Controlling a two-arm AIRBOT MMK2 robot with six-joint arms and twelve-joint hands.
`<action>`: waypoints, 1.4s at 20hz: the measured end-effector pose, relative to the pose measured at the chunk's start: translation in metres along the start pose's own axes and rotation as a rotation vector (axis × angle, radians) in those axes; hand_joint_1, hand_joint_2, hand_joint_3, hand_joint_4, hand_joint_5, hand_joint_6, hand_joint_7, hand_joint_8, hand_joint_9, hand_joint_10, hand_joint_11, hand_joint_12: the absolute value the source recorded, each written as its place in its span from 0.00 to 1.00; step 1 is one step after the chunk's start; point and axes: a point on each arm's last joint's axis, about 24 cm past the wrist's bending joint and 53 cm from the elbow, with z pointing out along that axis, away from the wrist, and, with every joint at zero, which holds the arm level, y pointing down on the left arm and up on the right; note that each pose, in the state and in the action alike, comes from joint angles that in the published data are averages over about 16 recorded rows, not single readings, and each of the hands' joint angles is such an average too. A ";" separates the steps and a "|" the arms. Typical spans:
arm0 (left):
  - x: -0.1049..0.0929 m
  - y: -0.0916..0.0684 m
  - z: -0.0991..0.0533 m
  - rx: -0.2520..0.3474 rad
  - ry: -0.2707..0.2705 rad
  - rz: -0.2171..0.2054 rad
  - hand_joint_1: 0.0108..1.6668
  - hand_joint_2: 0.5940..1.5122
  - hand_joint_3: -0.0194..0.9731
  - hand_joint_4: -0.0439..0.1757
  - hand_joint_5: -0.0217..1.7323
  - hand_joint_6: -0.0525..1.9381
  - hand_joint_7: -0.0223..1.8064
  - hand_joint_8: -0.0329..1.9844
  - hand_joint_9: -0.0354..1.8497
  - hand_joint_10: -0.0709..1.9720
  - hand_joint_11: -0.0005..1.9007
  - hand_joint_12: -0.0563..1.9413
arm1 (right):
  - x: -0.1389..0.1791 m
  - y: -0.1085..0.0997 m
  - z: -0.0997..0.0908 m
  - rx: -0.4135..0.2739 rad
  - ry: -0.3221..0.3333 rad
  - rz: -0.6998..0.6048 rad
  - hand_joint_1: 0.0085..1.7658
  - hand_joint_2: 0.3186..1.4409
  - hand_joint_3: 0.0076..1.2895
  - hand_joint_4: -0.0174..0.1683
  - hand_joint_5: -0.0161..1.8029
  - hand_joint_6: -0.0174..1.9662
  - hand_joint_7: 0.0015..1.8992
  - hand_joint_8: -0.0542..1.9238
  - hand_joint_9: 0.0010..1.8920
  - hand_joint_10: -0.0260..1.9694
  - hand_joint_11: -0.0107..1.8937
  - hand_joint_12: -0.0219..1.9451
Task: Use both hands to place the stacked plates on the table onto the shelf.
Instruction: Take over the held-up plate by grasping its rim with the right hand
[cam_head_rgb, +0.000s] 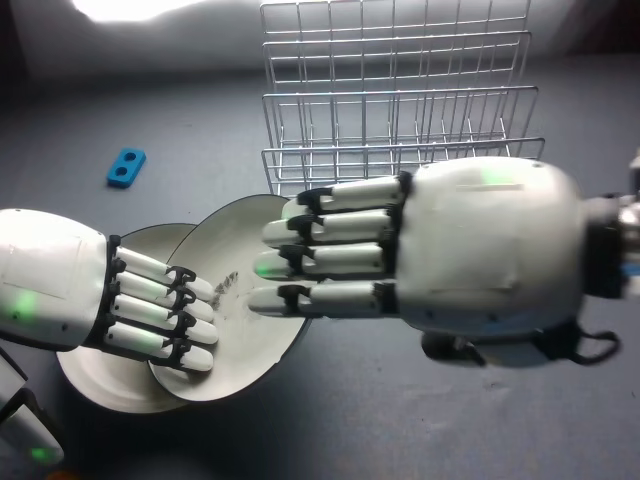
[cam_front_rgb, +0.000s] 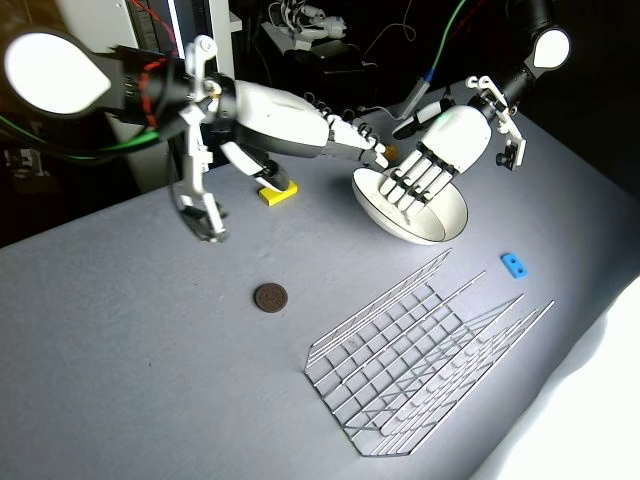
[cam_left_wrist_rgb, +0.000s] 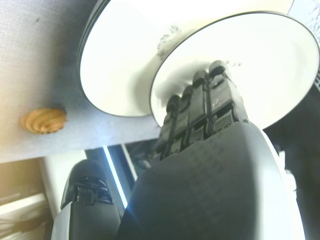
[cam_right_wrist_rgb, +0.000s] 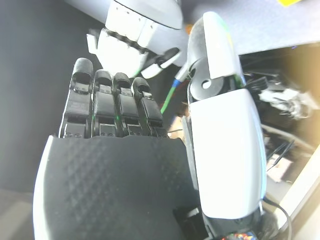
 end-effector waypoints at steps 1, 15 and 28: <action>0.000 0.000 0.000 0.000 0.000 0.001 0.01 0.58 0.04 0.21 0.02 0.03 0.01 0.01 0.03 0.04 0.01 0.02 | 0.002 -0.002 0.006 -0.002 0.003 -0.007 0.64 0.67 0.00 0.12 0.04 0.02 0.02 0.03 0.02 0.02 0.02 0.19; -0.004 -0.001 0.000 0.002 -0.002 0.010 0.01 0.58 0.04 0.22 0.02 0.03 0.02 0.01 0.03 0.04 0.01 0.02 | 0.020 -0.011 0.088 -0.040 0.015 -0.055 0.68 0.67 0.00 0.12 0.16 0.02 0.13 0.03 0.14 0.02 0.01 0.46; -0.005 -0.001 0.000 0.003 -0.003 0.013 0.01 0.58 0.04 0.22 0.03 0.03 0.02 0.02 0.03 0.04 0.01 0.02 | 0.025 -0.003 0.119 -0.074 0.002 -0.098 0.68 0.66 0.00 0.10 0.34 0.06 0.35 0.05 0.38 0.02 0.20 0.54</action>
